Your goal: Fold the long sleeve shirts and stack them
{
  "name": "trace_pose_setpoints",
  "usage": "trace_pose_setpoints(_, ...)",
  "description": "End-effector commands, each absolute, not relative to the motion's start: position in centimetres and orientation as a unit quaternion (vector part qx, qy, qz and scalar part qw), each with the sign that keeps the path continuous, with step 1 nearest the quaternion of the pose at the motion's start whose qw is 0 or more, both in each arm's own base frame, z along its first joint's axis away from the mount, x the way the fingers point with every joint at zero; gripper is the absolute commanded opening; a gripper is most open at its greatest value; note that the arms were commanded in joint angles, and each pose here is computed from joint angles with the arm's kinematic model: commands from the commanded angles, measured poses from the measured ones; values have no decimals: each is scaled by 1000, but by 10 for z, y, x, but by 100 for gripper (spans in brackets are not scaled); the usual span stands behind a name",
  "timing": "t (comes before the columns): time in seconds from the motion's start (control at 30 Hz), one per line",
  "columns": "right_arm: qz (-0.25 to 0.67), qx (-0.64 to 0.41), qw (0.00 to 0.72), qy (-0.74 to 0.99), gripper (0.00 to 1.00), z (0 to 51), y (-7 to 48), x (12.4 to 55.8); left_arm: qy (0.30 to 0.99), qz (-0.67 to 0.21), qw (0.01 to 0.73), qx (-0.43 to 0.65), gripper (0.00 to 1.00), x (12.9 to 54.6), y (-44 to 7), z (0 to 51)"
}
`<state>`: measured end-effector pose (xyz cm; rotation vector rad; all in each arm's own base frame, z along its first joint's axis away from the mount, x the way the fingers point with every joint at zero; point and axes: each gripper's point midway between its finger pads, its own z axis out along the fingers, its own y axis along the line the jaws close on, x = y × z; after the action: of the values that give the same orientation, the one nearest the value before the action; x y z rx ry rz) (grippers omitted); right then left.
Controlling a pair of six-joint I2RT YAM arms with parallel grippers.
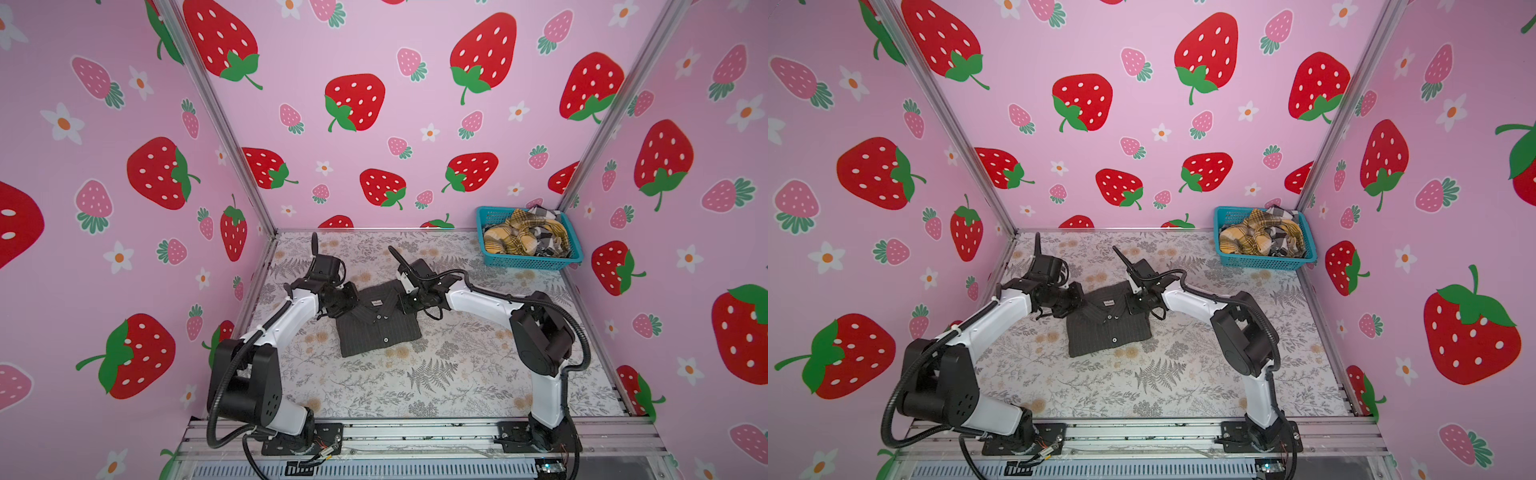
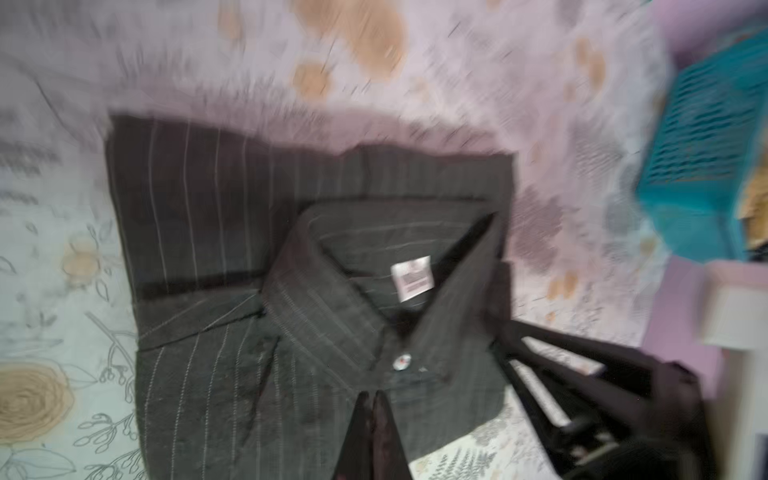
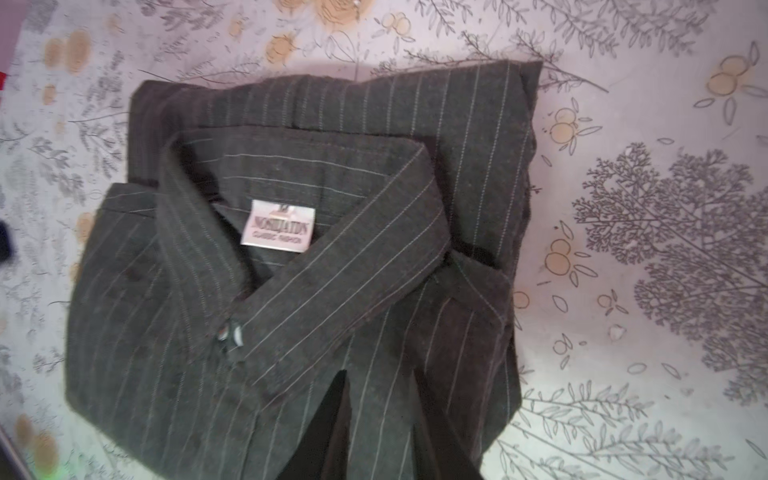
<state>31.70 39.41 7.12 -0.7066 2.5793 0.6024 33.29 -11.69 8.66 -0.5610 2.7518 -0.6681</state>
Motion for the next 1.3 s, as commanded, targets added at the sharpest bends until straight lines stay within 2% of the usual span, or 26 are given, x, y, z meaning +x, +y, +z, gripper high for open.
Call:
trace_pose_setpoints(0.0, 207, -255, 190, 925, 28, 61, 392, 321, 940, -242, 97, -221, 0, 323, -116, 66)
trace_pose_setpoints(0.17, 203, -250, 182, 929, 27, 50, 389, 318, 945, -219, 66, -233, 0, 308, -101, 39)
trace_pose_setpoints(0.3, 217, -252, 190, 924, 27, 68, 394, 317, 939, -238, 87, -235, 1, 310, -100, 53)
trace_pose_setpoints(0.4, 227, -254, 214, 916, 27, 101, 397, 320, 939, -226, 124, -227, 21, 318, -93, 82)
trace_pose_setpoints(0.5, 225, -248, 242, 911, 28, 135, 390, 322, 939, -202, 159, -229, 35, 320, -76, 108)
trace_pose_setpoints(0.6, 230, -240, 270, 904, 31, 165, 379, 318, 938, -175, 191, -232, 45, 314, -54, 124)
trace_pose_setpoints(0.73, 236, -224, 288, 901, 36, 179, 362, 309, 939, -161, 207, -220, 48, 299, -42, 125)
trace_pose_setpoints(0.83, 240, -208, 276, 907, 42, 164, 351, 305, 944, -184, 165, -220, 51, 281, -52, 108)
trace_pose_setpoints(0.9, 247, -202, 258, 912, 45, 150, 348, 300, 942, -221, 124, -220, 49, 270, -64, 99)
trace_pose_setpoints(0.97, 244, -200, 239, 918, 49, 135, 343, 292, 934, -236, 125, -237, 48, 264, -63, 94)
trace_pose_setpoints(1.07, 254, -199, 218, 921, 51, 117, 342, 287, 922, -237, 142, -270, 60, 262, -46, 96)
trace_pose_setpoints(1.13, 251, -200, 200, 926, 56, 104, 339, 282, 914, -257, 141, -281, 66, 264, -43, 97)
trace_pose_setpoints(1.2, 241, -201, 191, 930, 57, 94, 335, 281, 906, -279, 126, -292, 95, 266, -45, 94)
trace_pose_setpoints(1.23, 239, -202, 189, 931, 58, 92, 333, 281, 904, -287, 118, -293, 99, 267, -47, 91)
trace_pose_setpoints(1.27, 238, -202, 188, 931, 58, 91, 332, 281, 903, -292, 111, -296, 99, 268, -48, 89)
